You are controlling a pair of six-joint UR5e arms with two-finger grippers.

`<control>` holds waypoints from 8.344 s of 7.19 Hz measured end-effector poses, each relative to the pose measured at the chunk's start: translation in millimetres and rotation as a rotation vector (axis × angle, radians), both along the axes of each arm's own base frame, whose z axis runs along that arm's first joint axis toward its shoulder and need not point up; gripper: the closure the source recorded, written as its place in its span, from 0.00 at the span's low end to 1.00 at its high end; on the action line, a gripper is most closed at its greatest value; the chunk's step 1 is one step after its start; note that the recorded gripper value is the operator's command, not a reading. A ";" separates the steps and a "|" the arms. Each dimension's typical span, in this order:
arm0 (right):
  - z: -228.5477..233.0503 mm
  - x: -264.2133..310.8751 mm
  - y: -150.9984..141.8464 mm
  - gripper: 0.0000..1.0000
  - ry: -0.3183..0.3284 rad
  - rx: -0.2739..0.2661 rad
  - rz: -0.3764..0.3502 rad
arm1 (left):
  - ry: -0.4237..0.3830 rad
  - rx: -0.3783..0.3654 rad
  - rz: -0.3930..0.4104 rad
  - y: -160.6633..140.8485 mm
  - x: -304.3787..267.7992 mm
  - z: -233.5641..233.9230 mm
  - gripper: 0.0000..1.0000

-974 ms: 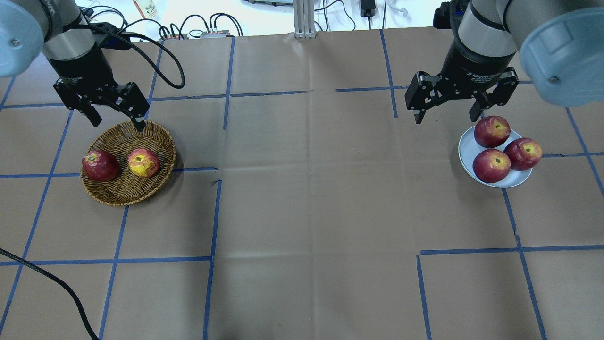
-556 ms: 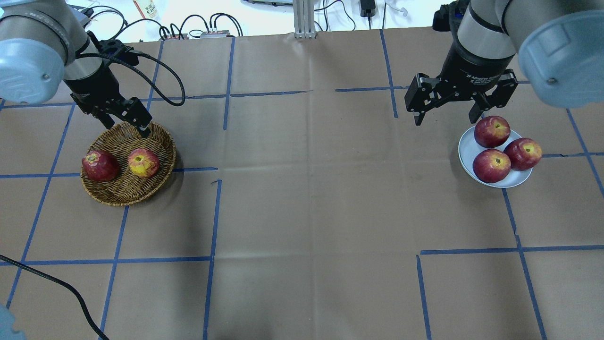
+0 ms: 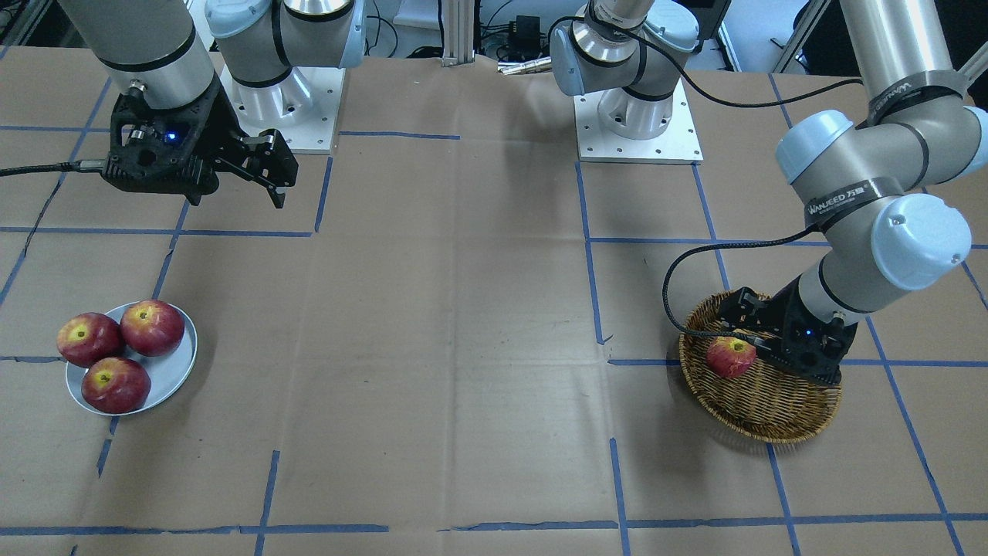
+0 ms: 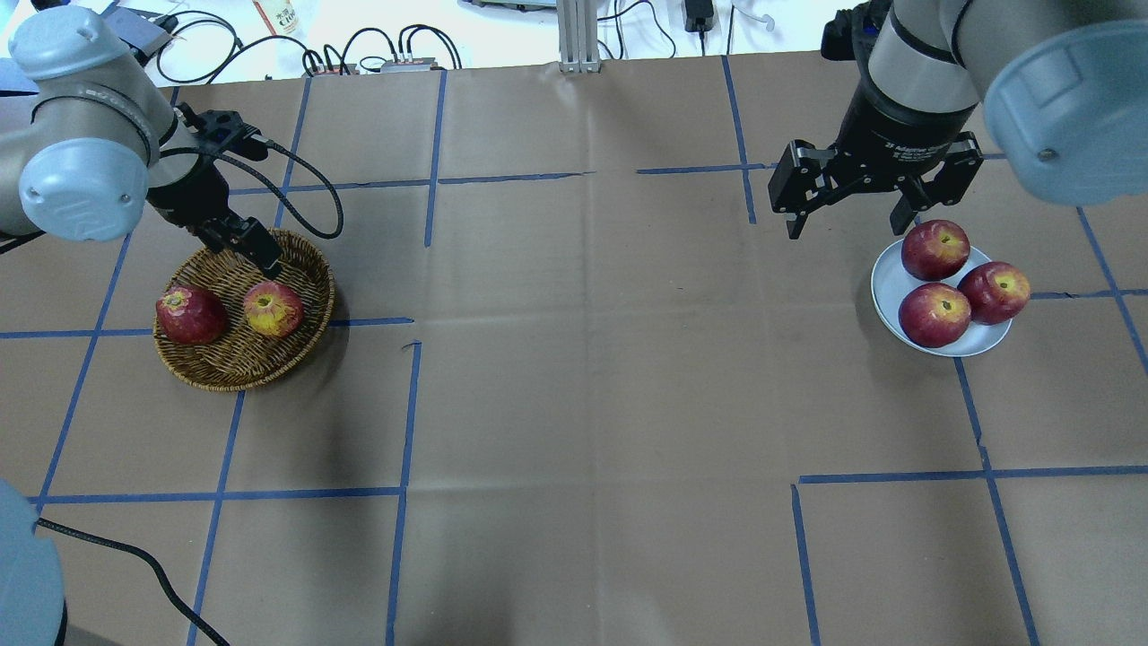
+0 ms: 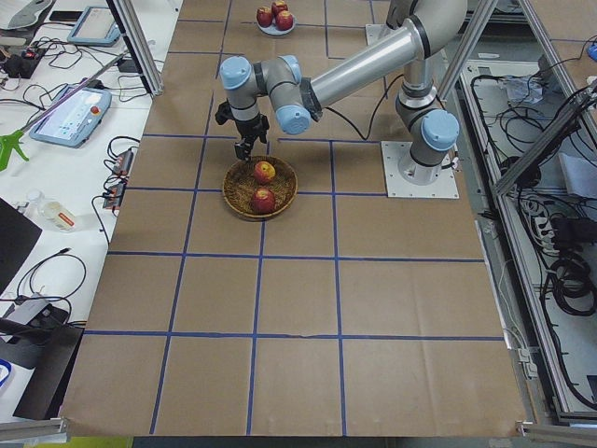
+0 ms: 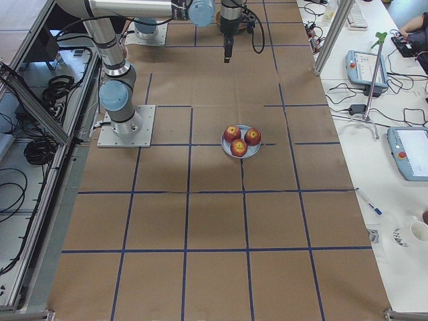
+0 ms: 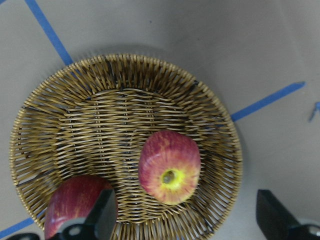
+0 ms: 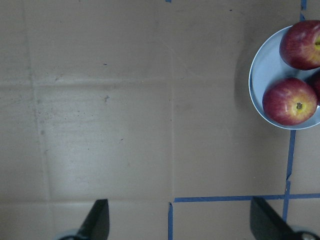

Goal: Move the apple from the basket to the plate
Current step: 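Lower the left gripper and close it on the red-yellow apple, then lift the apple with the left gripper and carry it toward the table center, then lower the apple onto the table center and open the left gripper, then raise the left gripper back toward the basket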

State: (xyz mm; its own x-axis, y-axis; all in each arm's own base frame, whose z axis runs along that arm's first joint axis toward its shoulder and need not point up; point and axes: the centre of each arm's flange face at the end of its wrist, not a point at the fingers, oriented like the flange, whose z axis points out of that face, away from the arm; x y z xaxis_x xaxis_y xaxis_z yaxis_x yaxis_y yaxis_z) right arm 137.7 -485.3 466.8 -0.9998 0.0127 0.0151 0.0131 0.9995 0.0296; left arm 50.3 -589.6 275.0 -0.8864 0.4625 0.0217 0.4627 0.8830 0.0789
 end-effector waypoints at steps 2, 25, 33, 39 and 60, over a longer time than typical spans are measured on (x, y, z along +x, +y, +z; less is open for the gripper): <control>-0.7 -0.2 0.1 0.00 0.000 0.001 0.000 | -0.001 0.020 0.002 4.3 2.3 -22.4 0.01; -0.8 -0.2 0.3 0.00 -0.001 0.002 0.001 | -0.096 -0.032 0.131 12.0 -216.9 24.7 0.66; -0.8 -0.2 0.3 0.00 -0.001 0.002 0.001 | -0.011 -0.016 0.182 24.2 -380.3 -24.5 0.66; -0.3 -0.3 0.6 0.00 -0.001 0.001 0.001 | -0.014 -0.004 0.119 40.9 -421.7 -74.8 0.65; -0.6 0.3 -1.8 0.00 0.000 -0.010 0.001 | -0.004 -0.059 0.159 2.5 -391.5 50.1 0.01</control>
State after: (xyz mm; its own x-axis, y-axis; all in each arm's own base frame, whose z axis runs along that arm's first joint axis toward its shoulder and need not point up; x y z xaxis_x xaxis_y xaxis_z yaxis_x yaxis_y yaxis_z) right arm 138.0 -487.0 466.1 -0.9998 0.0119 0.0148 0.0122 0.9997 0.0196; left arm -341.2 -587.1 325.1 -0.9485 0.3167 -0.0047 0.3165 0.9482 0.0264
